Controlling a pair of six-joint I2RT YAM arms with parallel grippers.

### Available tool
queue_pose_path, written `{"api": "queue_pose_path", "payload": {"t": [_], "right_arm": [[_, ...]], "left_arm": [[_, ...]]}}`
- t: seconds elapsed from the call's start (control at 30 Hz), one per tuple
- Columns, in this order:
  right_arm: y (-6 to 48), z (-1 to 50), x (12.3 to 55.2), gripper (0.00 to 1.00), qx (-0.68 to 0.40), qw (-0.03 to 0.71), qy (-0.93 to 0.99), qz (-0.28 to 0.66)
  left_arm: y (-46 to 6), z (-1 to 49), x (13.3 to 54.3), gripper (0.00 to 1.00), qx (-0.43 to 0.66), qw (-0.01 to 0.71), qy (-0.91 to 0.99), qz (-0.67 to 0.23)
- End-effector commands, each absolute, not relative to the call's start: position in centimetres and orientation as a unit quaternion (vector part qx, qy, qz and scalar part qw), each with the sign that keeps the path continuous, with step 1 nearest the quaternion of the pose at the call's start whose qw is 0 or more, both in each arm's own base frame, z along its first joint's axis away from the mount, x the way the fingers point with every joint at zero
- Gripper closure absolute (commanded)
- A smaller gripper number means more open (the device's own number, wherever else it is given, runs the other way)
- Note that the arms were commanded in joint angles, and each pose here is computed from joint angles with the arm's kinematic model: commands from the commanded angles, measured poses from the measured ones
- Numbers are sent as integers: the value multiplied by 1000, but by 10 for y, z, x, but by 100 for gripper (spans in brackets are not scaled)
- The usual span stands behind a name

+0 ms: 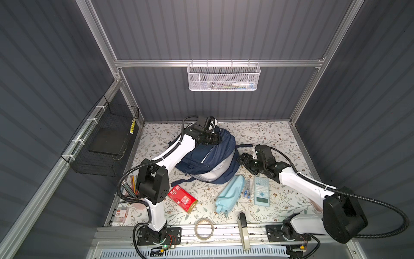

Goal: Pack books, pencil case, and school supplies into a backpack
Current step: Close the student bag at the center of the table, then rotate the student bag at the top-center of the table, then pick up the student bag from the top-center of the table.

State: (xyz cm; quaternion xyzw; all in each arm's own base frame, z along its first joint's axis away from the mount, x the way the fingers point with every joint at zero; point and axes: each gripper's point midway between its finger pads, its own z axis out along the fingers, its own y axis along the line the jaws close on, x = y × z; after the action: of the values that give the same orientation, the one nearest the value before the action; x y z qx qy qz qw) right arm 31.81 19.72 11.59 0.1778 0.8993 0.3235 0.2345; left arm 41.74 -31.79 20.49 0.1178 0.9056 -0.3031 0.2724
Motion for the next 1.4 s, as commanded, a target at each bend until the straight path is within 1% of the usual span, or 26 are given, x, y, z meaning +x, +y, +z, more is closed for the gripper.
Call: {"api": "queue_pose_path", "payload": {"t": [0.0, 0.07, 0.17, 0.23, 0.33, 0.4, 0.53, 0.6, 0.7, 0.8, 0.9, 1.0, 1.13, 1.17, 1.2, 1.3, 1.37], "right_arm": [[207, 108, 318, 18, 155, 225, 901, 337], [211, 105, 328, 18, 155, 234, 898, 338], [215, 95, 346, 18, 153, 231, 904, 325], [219, 87, 358, 18, 149, 227, 908, 319], [223, 77, 376, 20, 149, 216, 912, 315], [224, 76, 385, 21, 146, 223, 911, 314], [212, 78, 406, 25, 146, 244, 917, 281], [208, 78, 419, 27, 153, 242, 914, 288], [200, 80, 439, 29, 161, 242, 911, 294], [189, 86, 455, 27, 161, 256, 916, 266], [182, 96, 464, 26, 168, 251, 914, 272], [176, 122, 454, 23, 152, 279, 916, 246], [177, 167, 418, 15, 108, 326, 915, 211], [176, 174, 409, 6, 102, 335, 915, 202], [178, 182, 399, 1, 91, 347, 913, 195], [183, 192, 372, 1, 68, 349, 913, 201], [190, 196, 357, 1, 58, 357, 906, 221]], "left_arm": [[-319, 211, 421, 41, 112, 286, 899, -312], [-312, 218, 421, 28, 111, 295, 900, -301], [-296, 233, 420, 13, 104, 311, 898, -292], [-284, 241, 416, 9, 98, 319, 898, -288], [-261, 244, 406, 7, 85, 328, 901, -272], [-242, 237, 398, 7, 72, 324, 907, -257], [-199, 215, 384, 11, 25, 324, 916, -235], [-183, 205, 378, 13, -1, 322, 917, -236], [-169, 193, 371, 14, -27, 326, 916, -232], [-160, 179, 364, 14, -52, 329, 915, -227], [-154, 158, 358, 14, -80, 319, 916, -231], [-142, 139, 354, 13, -116, 315, 914, -227], [-116, 120, 346, 14, -177, 315, 908, -211], [-111, 116, 344, 14, -191, 311, 906, -214], [-105, 111, 341, 14, -211, 308, 902, -216], [-90, 97, 334, 14, -272, 301, 887, -223], [-88, 86, 331, 14, -299, 291, 879, -229]]}}
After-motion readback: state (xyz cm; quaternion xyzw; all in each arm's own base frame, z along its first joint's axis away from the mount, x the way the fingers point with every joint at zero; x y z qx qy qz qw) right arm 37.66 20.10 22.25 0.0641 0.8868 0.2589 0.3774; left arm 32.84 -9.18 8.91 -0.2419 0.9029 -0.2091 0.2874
